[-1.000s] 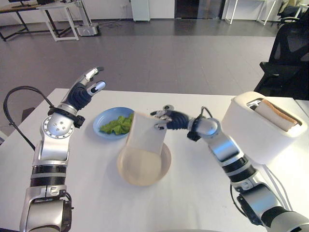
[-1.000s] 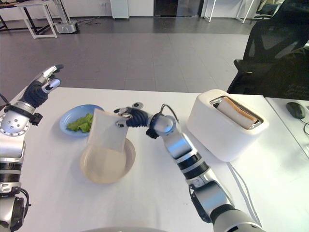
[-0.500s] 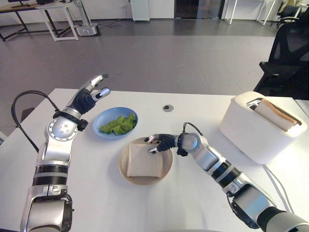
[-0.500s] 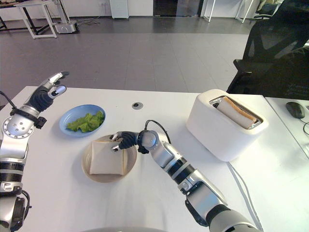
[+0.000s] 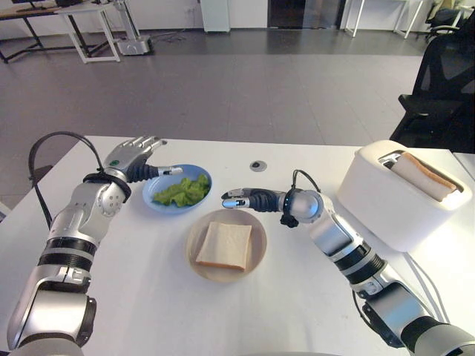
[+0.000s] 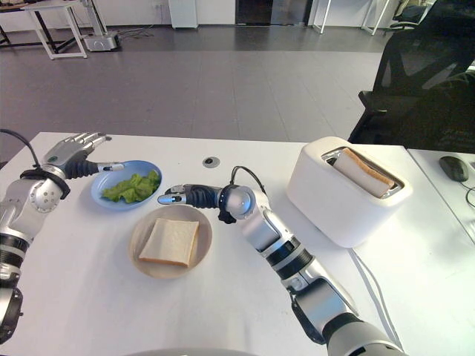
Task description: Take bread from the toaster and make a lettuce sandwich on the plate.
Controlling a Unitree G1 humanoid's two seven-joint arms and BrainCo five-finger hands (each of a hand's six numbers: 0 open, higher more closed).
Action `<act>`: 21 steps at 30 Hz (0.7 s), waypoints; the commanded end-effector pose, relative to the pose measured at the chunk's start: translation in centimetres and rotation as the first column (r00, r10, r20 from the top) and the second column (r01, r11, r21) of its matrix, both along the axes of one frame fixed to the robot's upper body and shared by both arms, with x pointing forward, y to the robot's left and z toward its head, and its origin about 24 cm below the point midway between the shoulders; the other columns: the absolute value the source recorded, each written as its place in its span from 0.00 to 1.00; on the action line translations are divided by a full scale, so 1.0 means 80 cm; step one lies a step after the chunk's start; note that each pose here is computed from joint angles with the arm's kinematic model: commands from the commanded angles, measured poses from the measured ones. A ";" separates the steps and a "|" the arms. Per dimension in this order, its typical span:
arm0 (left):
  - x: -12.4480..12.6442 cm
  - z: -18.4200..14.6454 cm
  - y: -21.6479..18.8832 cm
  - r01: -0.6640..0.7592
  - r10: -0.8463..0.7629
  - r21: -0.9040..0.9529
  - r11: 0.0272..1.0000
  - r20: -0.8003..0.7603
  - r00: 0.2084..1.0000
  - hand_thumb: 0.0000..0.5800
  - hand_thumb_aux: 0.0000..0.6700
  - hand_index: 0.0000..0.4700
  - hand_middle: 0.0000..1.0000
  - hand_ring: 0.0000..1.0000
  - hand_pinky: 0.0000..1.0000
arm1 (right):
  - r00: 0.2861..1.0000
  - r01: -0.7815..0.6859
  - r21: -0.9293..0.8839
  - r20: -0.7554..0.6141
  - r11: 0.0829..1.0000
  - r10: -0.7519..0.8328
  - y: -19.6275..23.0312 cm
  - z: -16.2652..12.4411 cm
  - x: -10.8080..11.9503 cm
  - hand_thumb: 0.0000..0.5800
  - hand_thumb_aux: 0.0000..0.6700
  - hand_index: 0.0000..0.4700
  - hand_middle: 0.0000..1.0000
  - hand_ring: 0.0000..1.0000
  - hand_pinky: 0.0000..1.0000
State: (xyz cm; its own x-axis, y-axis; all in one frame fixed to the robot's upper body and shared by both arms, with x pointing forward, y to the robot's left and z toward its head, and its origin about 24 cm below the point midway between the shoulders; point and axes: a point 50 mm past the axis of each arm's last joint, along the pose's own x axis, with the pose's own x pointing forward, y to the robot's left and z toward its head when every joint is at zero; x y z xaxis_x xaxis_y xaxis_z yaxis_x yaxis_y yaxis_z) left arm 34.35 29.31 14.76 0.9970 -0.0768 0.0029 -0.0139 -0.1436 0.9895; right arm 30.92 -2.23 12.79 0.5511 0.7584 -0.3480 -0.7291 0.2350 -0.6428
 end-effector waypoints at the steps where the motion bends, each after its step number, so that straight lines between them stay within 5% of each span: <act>1: 0.009 -0.008 0.004 -0.028 0.033 0.198 0.980 -0.023 0.999 0.00 0.00 0.00 0.00 0.00 0.00 | 1.000 0.013 0.034 0.018 0.999 -0.014 -0.005 0.019 0.005 0.00 0.00 0.00 0.00 0.00 0.00; 16: 0.025 -0.077 -0.011 0.039 0.045 0.319 0.947 -0.252 0.967 0.00 0.00 0.00 0.00 0.00 0.00 | 0.999 0.019 0.070 0.042 0.997 -0.022 -0.009 0.028 -0.003 0.00 0.00 0.00 0.00 0.00 0.00; 17: 0.025 -0.079 -0.013 0.045 0.039 0.313 0.949 -0.256 0.966 0.14 0.07 0.07 0.00 0.00 0.00 | 0.999 0.019 0.071 0.042 0.997 -0.022 -0.009 0.028 -0.003 0.00 0.00 0.00 0.00 0.00 0.00; 18: 0.025 -0.081 -0.014 0.044 0.039 0.299 0.953 -0.265 0.963 1.00 1.00 1.00 0.00 0.00 0.00 | 0.999 0.019 0.072 0.042 0.997 -0.022 -0.009 0.028 -0.003 0.00 0.00 0.00 0.00 0.00 0.00; 21: 0.026 -0.086 -0.020 0.053 0.027 0.263 0.963 -0.293 0.956 1.00 1.00 1.00 0.00 0.00 0.00 | 0.998 0.024 0.083 0.049 0.996 -0.029 -0.010 0.030 -0.003 0.00 0.00 0.00 0.00 0.00 0.00</act>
State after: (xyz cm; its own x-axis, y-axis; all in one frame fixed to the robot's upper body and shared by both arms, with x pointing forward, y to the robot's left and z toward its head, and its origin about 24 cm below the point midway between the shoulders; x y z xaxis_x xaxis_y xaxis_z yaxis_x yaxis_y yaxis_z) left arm 36.20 28.13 7.85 0.9552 -0.0383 -0.2933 0.2519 -0.4144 0.8745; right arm 30.76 -2.86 15.16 0.5859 0.7658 -0.2653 -0.6830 0.2904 -0.6702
